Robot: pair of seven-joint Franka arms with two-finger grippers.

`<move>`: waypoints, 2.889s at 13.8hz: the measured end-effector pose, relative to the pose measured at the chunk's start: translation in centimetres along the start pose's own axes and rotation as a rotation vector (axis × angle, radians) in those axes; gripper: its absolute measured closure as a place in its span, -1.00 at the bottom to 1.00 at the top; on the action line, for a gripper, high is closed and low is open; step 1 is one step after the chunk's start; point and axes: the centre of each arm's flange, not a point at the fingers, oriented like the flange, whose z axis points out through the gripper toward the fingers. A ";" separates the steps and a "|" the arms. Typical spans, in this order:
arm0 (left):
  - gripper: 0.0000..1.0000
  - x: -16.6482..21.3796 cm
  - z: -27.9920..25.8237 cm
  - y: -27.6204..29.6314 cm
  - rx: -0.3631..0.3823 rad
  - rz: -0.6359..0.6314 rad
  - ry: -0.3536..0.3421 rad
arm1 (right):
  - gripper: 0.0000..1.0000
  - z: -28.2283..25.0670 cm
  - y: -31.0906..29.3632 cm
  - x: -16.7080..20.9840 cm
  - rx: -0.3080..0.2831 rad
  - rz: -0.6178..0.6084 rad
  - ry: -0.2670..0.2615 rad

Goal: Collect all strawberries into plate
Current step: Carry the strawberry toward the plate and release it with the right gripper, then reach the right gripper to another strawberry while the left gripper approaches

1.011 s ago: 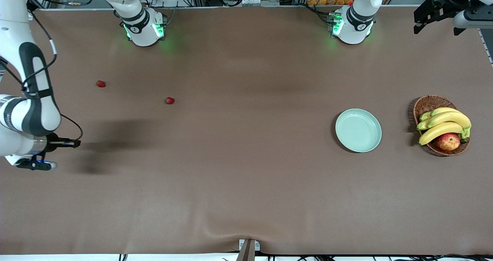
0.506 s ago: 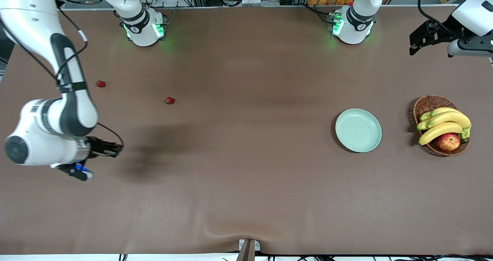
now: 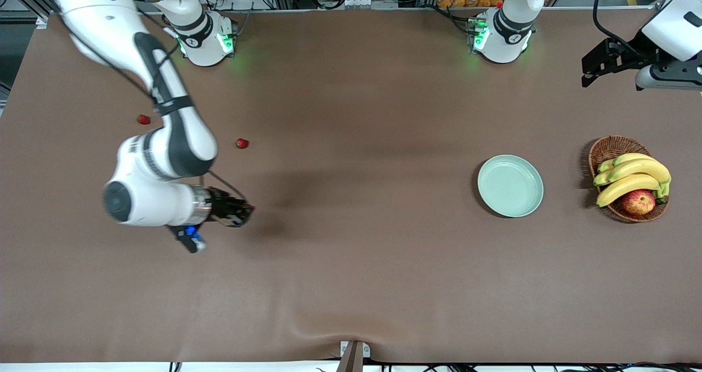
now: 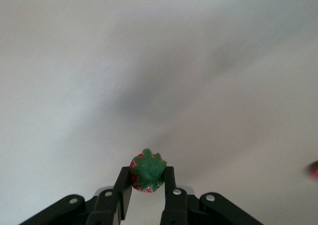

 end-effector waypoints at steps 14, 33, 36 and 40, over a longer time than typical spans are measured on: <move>-1.00 1.2 0.8 0.1 -0.037 0.001 0.009 | 0.38 19.8 -11.1 -26.8 0.293 0.288 -0.010; -1.00 6.0 3.8 1.2 -0.075 0.030 0.011 | -1.00 14.4 -10.6 -19.8 0.003 0.060 0.074; -1.00 6.5 3.9 1.7 -0.081 0.042 0.019 | -1.00 10.4 -8.5 -15.2 -0.102 -0.056 0.081; -1.00 6.5 3.9 2.9 -0.080 0.102 0.021 | -1.00 5.6 -2.9 -8.9 -0.171 -0.228 0.107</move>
